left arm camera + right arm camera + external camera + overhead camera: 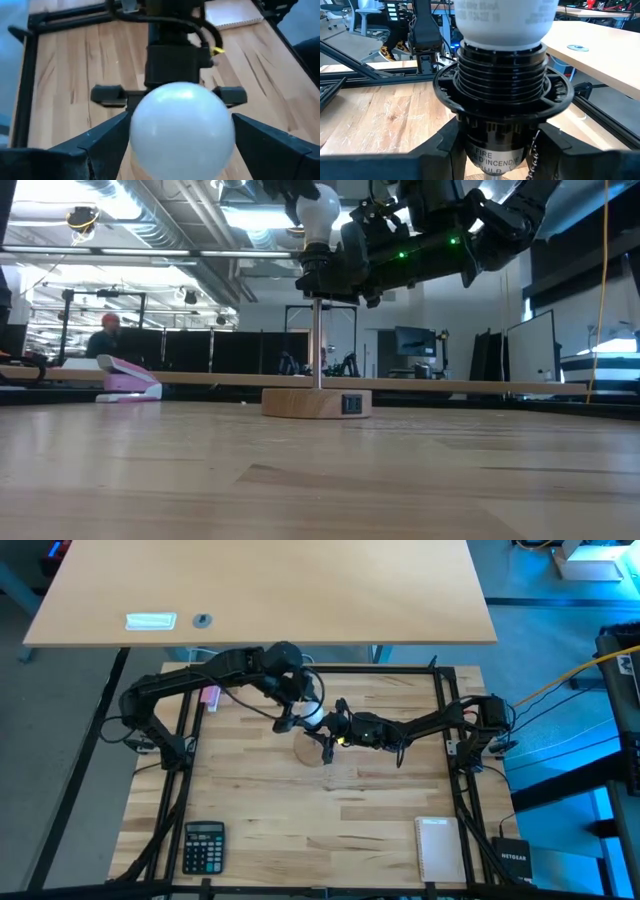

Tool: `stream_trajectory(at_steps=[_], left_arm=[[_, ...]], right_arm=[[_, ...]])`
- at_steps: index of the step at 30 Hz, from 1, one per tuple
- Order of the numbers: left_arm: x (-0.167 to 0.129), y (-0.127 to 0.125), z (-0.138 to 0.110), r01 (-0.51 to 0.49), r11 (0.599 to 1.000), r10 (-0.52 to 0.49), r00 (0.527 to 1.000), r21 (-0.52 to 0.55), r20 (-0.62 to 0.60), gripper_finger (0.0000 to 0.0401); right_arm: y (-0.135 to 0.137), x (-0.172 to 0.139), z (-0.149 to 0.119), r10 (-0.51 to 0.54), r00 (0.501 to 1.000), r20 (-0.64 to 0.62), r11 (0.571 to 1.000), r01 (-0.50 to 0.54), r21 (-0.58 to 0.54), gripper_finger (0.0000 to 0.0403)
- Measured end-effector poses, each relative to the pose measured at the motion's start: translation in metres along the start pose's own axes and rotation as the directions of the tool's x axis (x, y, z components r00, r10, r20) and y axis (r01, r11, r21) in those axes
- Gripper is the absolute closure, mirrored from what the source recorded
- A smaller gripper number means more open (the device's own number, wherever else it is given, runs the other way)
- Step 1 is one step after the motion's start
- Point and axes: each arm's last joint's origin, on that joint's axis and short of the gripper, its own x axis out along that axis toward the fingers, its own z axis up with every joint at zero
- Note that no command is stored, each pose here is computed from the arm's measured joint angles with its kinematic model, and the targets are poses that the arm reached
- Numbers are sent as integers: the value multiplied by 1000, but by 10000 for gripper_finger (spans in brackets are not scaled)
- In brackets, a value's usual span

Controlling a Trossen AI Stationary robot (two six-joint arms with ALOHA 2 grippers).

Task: Screw lightbulb
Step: Remove the lightbulb from the lamp

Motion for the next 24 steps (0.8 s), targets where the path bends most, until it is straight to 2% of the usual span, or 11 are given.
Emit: stream_trajectory(at_steps=[3, 7, 11, 13, 16, 20, 22, 24], left_arm=[[0, 1, 1, -15, 998, 16, 1000, -62, 8, 99], [0, 1, 2, -53, 978, 55, 998, -201, 4, 142], [2, -6, 6, -131, 926, 130, 991, -355, -27, 160], [4, -11, 8, -196, 868, 194, 980, -456, -53, 157], [6, -21, 10, -271, 745, 269, 958, -609, -98, 145], [10, -36, 14, -288, 586, 312, 943, -757, -117, 138], [13, -42, 16, -290, 535, 333, 936, -793, -118, 137], [15, -47, 18, -301, 511, 359, 926, -805, -118, 137]], right_arm=[[0, 0, 0, 0, 1000, 0, 1000, 0, 0, 251], [0, 0, 0, 0, 1000, 0, 1000, 0, 2, 251], [0, 0, 0, 6, 1000, 1, 1000, -6, 7, 251], [0, 0, 0, 6, 1000, 2, 1000, -6, 9, 251], [0, 0, 0, 8, 1000, 1, 1000, -8, 22, 251], [0, 0, 0, 5, 1000, 1, 1000, -5, 24, 251], [0, 0, 0, -1, 1000, 1, 1000, 1, 22, 251], [0, 0, 0, -1, 1000, 1, 1000, 1, 20, 251]])
